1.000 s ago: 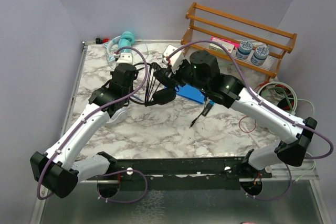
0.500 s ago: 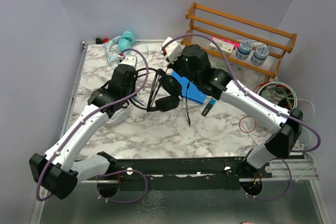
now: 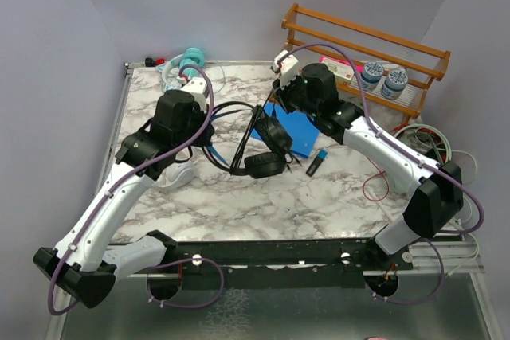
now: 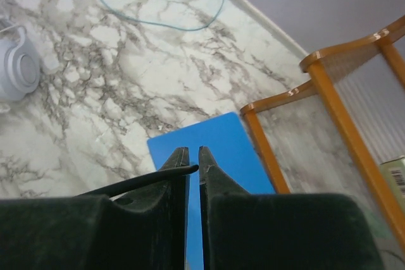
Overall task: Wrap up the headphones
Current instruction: Wrap the headphones cable around the headphones.
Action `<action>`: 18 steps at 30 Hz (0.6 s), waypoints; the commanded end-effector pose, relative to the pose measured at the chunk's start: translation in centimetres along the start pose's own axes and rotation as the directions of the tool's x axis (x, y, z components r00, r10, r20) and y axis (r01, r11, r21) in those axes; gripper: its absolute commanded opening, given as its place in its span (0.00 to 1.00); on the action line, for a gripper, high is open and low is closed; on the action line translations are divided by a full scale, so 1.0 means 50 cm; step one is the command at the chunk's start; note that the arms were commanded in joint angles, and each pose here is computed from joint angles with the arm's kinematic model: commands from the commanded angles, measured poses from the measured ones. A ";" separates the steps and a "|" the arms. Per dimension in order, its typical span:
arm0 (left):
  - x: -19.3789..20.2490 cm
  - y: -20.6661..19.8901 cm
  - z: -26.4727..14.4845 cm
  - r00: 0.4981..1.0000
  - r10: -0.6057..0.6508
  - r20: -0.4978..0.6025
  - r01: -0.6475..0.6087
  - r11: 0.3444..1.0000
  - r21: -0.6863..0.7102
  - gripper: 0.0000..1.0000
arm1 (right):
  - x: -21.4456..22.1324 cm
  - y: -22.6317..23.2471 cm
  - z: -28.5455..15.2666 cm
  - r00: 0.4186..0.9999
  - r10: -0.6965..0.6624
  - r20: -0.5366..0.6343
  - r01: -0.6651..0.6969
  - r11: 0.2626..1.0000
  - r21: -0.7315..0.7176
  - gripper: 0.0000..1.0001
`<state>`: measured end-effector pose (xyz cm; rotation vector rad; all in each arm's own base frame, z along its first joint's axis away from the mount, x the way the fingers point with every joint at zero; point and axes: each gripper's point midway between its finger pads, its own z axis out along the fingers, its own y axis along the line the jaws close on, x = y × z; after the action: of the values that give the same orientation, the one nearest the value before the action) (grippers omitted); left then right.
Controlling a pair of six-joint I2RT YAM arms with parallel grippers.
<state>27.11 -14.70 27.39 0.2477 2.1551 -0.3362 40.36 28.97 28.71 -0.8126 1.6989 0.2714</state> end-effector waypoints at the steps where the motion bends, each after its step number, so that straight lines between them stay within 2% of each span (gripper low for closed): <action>1: -0.076 -0.093 -0.063 0.991 -0.125 0.052 0.111 0.969 0.222 0.00 | -0.024 0.050 -0.022 0.988 0.101 0.119 -0.083 0.985 -0.152 0.15; 7: -0.114 -0.120 -0.095 0.982 -0.185 0.033 0.170 0.948 0.269 0.00 | -0.043 0.112 -0.060 0.946 0.189 0.262 -0.104 0.946 -0.308 0.16; 12: -0.141 -0.135 -0.115 0.975 -0.217 0.041 0.195 0.933 0.301 0.00 | -0.043 0.143 -0.085 0.914 0.228 0.334 -0.092 0.921 -0.379 0.29; 15: -0.161 -0.139 -0.130 0.970 -0.236 0.063 0.206 0.928 0.312 0.00 | -0.031 0.154 -0.084 0.918 0.230 0.323 -0.086 0.911 -0.403 0.31; 18: -0.181 -0.138 -0.142 0.965 -0.248 0.085 0.211 0.927 0.309 0.00 | -0.014 0.174 -0.091 0.915 0.270 0.300 -0.115 0.887 -0.447 0.40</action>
<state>25.31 -18.43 35.44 0.1772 2.1058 -0.6753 33.01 32.34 27.67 -0.8271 1.4662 0.7962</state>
